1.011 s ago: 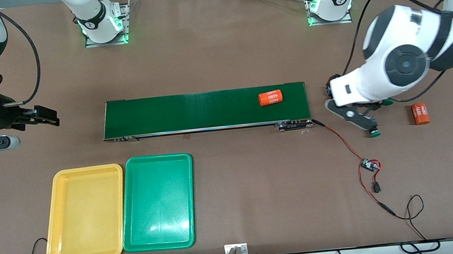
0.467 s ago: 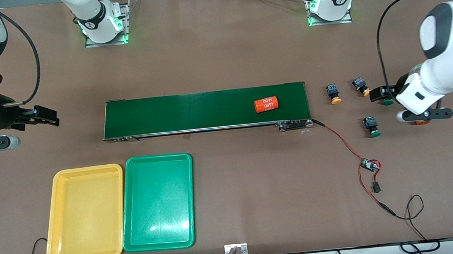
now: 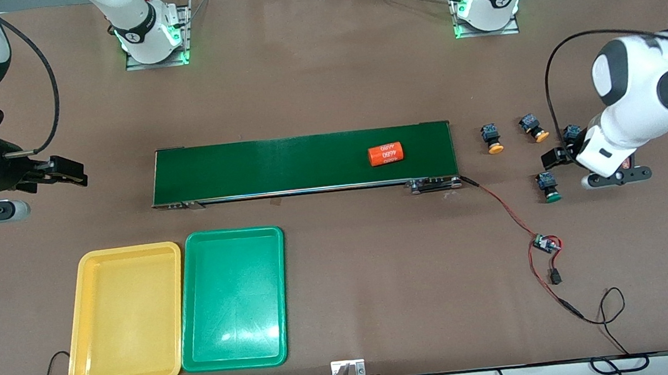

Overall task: Sort buttons by color to trays
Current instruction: 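Grasp a green-capped button with the left gripper, then place the green button onto the conveyor belt with the left gripper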

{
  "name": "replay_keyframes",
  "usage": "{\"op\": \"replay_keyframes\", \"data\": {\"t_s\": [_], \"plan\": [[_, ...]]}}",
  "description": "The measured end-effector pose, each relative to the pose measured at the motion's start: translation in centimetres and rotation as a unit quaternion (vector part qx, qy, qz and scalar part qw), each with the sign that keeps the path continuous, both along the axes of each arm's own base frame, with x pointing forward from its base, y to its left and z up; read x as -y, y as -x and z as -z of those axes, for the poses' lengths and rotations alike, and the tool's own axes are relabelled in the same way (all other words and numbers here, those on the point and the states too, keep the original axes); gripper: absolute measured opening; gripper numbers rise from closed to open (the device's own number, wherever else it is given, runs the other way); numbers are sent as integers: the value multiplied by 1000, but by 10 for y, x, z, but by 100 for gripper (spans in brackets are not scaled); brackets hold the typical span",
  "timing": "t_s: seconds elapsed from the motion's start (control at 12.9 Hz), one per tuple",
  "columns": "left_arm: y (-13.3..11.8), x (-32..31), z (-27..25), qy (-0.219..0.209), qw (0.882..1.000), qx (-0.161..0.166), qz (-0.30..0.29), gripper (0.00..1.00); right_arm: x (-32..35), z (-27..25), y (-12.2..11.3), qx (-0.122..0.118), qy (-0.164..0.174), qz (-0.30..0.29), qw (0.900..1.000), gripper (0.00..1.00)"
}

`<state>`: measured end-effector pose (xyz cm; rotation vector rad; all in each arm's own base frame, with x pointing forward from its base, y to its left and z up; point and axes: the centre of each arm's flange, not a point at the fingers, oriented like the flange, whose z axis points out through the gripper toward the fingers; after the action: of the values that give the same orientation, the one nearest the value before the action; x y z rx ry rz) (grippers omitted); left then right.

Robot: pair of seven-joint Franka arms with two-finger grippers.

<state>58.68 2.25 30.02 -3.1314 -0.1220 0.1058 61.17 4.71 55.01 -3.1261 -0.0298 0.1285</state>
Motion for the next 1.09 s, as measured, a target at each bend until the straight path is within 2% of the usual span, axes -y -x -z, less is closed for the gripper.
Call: {"op": "replay_keyframes", "data": {"t_s": [0.16,0.54,0.86,1.09], "plan": [[-1,-9,34,-1,1000,-11,-7,100,0,0,0,0,0,0,1000,100],[-6,-15,100,0,1000,9,-12,100,0,0,0,0,0,0,1000,100],[4,-15,132,1,1000,-1,-13,96,0,0,0,0,0,0,1000,100],[6,-15,132,1,1000,-3,-12,64,0,0,0,0,0,0,1000,100]]}}
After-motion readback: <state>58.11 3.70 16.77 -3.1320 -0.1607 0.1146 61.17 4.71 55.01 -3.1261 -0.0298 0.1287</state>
